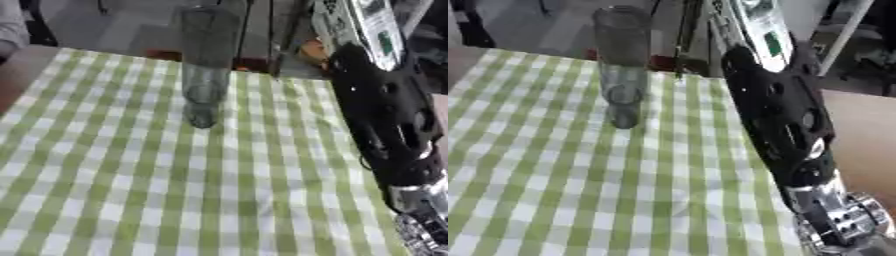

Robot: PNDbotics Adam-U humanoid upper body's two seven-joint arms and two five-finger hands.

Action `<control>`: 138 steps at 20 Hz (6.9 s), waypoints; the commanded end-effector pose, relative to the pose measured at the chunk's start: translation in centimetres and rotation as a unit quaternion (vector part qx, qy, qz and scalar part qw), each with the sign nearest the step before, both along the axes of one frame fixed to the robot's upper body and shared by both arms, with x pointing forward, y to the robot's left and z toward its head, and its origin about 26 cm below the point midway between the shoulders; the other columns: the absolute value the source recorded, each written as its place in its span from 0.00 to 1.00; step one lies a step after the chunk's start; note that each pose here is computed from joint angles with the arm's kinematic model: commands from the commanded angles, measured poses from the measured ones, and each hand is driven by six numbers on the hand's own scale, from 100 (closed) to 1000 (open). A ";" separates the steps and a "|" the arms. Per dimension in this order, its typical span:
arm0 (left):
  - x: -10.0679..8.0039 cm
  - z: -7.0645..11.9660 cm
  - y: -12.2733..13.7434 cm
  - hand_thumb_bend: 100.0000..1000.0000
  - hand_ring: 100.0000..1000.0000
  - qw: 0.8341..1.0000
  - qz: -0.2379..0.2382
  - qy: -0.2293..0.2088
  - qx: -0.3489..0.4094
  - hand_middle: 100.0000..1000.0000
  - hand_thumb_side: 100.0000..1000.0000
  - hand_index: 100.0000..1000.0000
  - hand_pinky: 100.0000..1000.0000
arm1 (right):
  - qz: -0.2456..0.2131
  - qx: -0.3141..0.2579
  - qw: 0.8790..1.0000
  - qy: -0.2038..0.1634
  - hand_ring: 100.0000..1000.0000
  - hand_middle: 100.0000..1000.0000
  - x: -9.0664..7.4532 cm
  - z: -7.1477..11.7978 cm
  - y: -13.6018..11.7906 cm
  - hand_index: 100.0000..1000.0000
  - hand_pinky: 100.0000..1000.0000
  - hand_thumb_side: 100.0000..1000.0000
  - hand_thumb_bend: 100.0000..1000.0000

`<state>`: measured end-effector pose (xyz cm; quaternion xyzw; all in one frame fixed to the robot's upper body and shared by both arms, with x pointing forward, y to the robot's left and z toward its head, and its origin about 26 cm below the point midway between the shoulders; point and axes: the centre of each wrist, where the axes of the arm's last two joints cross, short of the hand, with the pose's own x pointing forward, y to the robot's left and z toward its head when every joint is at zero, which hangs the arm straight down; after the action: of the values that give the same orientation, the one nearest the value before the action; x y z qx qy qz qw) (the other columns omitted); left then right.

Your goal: Arrange flowers into the vase.

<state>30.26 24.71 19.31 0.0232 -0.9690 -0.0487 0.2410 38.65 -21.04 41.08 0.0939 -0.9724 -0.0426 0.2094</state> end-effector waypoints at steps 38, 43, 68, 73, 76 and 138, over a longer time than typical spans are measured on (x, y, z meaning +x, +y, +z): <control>0.0 1.3 -0.4 0.00 0.82 0.999 -0.020 -0.021 0.023 0.92 0.81 0.93 0.46 | -0.052 0.156 0.979 -0.122 0.00 0.00 1.7 6.9 0.6 0.00 0.00 0.69 0.00; 0.0 1.5 -0.5 0.00 0.82 0.999 -0.024 -0.024 0.024 0.92 0.81 0.93 0.46 | -0.055 0.150 0.978 -0.132 0.00 0.00 2.1 6.8 0.5 0.00 0.00 0.71 0.00; 0.0 1.1 -0.5 0.00 0.83 0.999 -0.025 -0.020 0.025 0.93 0.82 0.93 0.45 | -0.076 0.115 0.974 -0.180 0.00 0.00 2.7 7.5 -1.3 0.00 0.00 0.74 0.00; 0.0 1.1 -0.6 0.00 0.83 0.999 -0.026 -0.020 0.024 0.93 0.82 0.93 0.45 | -0.070 0.100 0.974 -0.190 0.00 0.00 2.8 7.2 -1.1 0.00 0.00 0.75 0.00; 0.0 1.1 -0.6 0.00 0.83 0.999 -0.027 -0.020 0.024 0.93 0.82 0.93 0.45 | -0.072 0.088 0.976 -0.186 0.00 0.00 3.1 7.0 -1.0 0.00 0.00 0.76 0.00; -0.3 0.2 -0.1 0.00 0.82 1.000 -0.011 0.001 0.015 0.93 0.83 0.93 0.45 | -0.299 -0.184 0.935 -0.045 0.58 0.33 5.4 5.5 -3.7 0.20 0.48 1.00 0.16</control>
<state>30.17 24.42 19.04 0.0120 -0.9659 -0.0656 0.2502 44.83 -23.67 45.16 -0.2181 -0.9574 0.0729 0.1746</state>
